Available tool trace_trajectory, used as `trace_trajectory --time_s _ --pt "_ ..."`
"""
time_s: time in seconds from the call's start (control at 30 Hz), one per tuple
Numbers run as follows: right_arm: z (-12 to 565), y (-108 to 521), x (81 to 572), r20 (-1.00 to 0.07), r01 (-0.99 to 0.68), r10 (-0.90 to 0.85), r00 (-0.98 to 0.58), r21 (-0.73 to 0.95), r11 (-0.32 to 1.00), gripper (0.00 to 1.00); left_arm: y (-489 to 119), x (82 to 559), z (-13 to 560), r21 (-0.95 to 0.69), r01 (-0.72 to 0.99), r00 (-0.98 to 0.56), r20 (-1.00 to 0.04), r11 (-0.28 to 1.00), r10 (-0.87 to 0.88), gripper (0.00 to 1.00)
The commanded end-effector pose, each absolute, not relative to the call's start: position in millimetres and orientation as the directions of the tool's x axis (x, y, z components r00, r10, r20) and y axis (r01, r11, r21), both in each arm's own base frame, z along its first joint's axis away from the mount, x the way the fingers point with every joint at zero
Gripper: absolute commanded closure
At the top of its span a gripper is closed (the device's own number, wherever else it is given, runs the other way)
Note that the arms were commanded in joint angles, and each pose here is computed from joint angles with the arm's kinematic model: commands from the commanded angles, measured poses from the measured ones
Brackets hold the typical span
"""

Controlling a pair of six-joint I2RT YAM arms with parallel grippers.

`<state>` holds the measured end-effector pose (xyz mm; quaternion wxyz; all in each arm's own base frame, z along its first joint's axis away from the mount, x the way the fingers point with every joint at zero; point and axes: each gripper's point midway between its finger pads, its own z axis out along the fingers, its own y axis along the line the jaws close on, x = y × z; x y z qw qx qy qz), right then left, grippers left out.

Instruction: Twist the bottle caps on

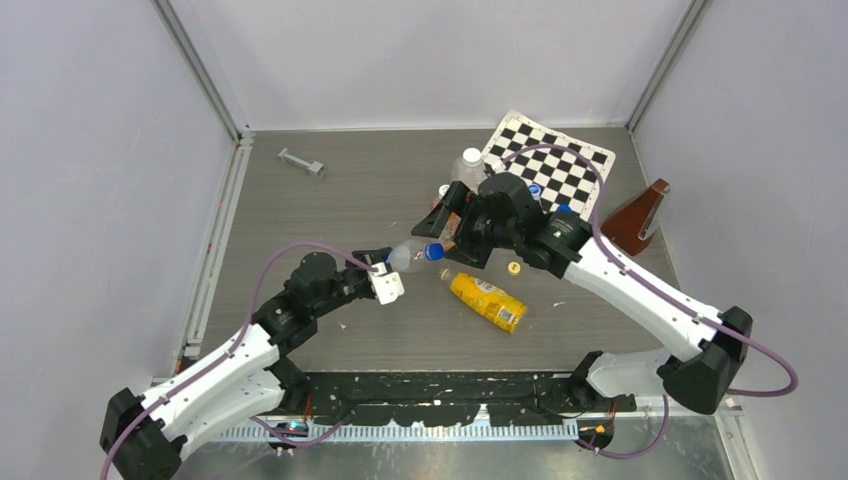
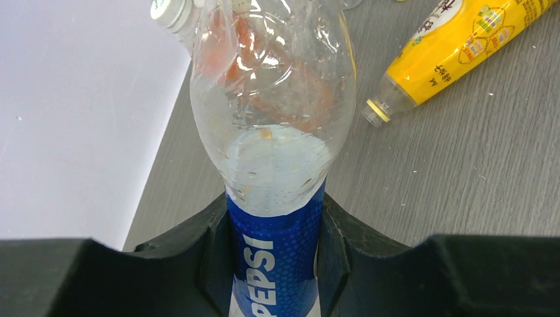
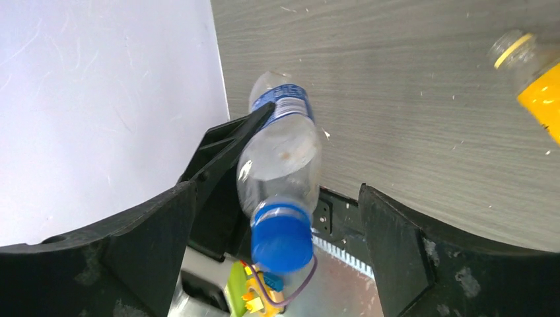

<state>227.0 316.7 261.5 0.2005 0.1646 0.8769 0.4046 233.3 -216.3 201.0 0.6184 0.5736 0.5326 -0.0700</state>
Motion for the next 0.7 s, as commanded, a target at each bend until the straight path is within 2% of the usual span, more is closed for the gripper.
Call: trace_trajectory --time_s 0.0,0.13,0.23,0.3,0.4,0.47,0.67 --pt "314 291 233 -0.455 -0.109 0.433 -0.778 0.776 0.621 0.01 -220 237 211 0.615 0.701 0.407 -0.760 0.361 0.506 1.00" --pt "331 266 223 -0.667 -0.345 0.283 -0.689 0.645 0.681 0.00 -224 234 206 0.578 0.740 0.375 -0.780 0.344 0.501 1.00" --pt "332 253 209 -0.825 -0.577 0.059 -0.561 0.442 0.687 0.00 -227 228 200 0.533 0.781 0.336 -0.798 0.324 0.501 1.00" --pt "329 244 200 -0.880 -0.681 -0.071 -0.470 0.310 0.663 0.00 -231 224 200 0.504 0.804 0.321 -0.813 0.314 0.486 1.00" --pt "323 236 190 -0.922 -0.808 -0.243 -0.302 0.112 0.578 0.01 -237 215 199 0.463 0.839 0.303 -0.834 0.286 0.461 1.00" --pt "321 240 176 -0.930 -0.889 -0.313 -0.191 0.029 0.456 0.03 -240 210 197 0.444 0.858 0.299 -0.840 0.257 0.454 1.00" --pt "301 243 157 -0.891 -0.958 -0.426 0.158 -0.243 0.154 0.08 -245 201 195 0.418 0.884 0.295 -0.846 0.210 0.444 1.00"
